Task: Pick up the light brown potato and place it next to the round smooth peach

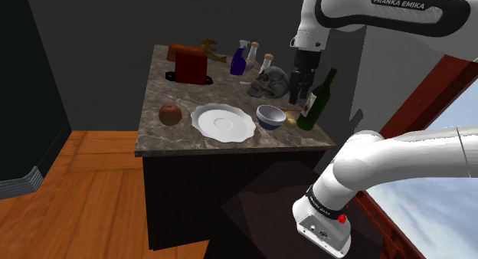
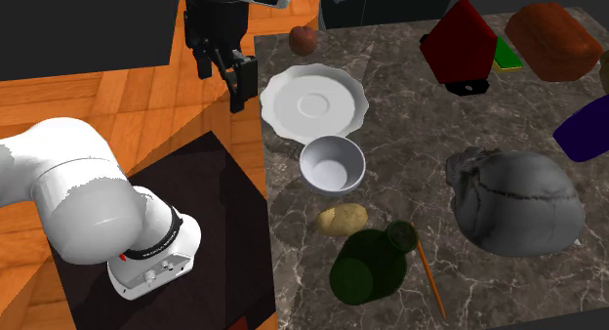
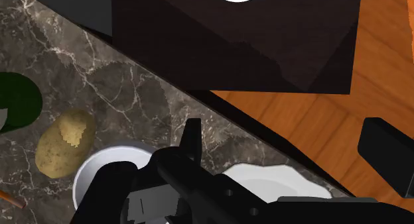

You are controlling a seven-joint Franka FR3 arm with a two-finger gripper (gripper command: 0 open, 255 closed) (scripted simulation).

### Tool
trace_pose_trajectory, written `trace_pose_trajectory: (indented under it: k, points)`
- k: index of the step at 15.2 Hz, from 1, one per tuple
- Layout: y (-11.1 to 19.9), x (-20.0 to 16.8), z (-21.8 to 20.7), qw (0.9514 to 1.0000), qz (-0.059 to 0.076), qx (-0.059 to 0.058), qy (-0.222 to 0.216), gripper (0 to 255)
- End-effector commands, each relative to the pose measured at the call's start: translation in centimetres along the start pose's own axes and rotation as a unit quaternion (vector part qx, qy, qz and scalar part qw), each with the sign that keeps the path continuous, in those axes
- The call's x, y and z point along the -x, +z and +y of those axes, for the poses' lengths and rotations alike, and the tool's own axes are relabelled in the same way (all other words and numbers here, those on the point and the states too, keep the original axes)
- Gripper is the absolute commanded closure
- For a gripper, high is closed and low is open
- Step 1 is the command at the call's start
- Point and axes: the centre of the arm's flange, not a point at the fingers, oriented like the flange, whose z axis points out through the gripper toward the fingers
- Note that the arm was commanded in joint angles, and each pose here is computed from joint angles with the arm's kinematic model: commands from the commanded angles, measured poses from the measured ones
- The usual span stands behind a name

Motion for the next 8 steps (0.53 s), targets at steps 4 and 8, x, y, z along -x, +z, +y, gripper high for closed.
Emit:
trace_pose_trajectory:
  k: [4, 8]
  points:
    - [2.3, -0.5, 2.9, 0.9992, 0.026, 0.002, 0.029, 0]
    - [5.3, -1.1, 6.8, 0.9959, 0.061, 0.004, 0.067, 0]
